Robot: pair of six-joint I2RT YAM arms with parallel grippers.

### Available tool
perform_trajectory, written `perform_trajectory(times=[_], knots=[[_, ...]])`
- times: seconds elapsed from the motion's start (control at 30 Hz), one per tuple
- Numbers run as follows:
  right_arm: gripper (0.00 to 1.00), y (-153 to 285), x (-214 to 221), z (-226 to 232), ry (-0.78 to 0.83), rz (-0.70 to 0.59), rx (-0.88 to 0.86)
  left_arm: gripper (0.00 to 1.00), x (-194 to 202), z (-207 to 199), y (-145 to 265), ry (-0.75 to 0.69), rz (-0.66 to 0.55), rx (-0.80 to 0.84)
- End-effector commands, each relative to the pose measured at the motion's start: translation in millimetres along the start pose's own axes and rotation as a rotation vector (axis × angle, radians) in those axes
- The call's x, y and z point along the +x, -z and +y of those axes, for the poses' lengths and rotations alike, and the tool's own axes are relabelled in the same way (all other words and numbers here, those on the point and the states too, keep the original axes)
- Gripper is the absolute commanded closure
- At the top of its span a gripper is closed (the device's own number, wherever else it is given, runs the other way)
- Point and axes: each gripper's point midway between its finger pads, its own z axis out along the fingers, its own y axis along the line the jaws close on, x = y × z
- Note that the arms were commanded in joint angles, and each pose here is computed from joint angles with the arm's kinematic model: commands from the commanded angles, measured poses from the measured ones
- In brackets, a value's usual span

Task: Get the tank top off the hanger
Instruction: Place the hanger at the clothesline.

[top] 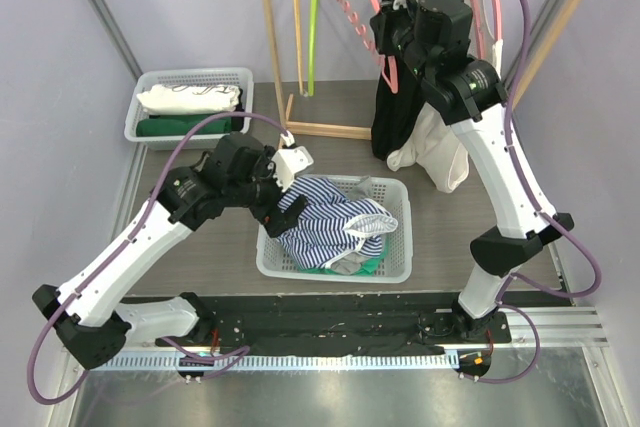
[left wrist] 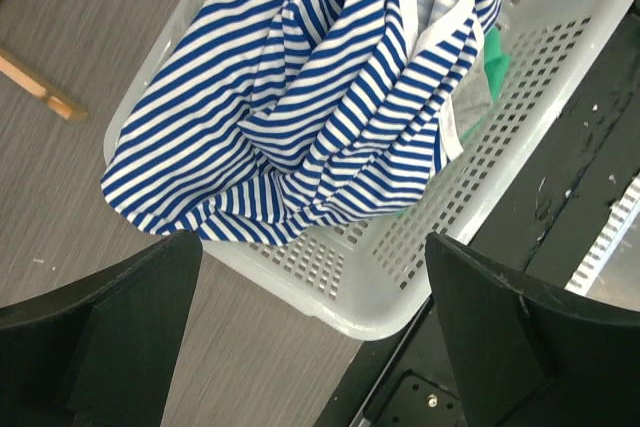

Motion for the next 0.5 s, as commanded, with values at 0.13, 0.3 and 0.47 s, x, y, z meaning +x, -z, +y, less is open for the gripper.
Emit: perform_trajectory(times=[0.13, 0.3, 0.47], knots=[[0.99, -14.6, 1.0, 15.0, -0.029, -0.048, -0.035, 0.0, -11.6, 6.2, 26.2, -0.093, -0.021, -0.04], [0.99, -16.0, 3.3, 27.4, -0.007, -0.04, -0.057, 0.0, -9.9, 9.6, 20.9, -0.09, -0.019, -0.055], [0.99, -23.6, 4.6, 36.4, 0.032, -0.028, -0.047, 0.0, -11.0, 20.8, 17.1, -0.084, -0.015, -0.112]])
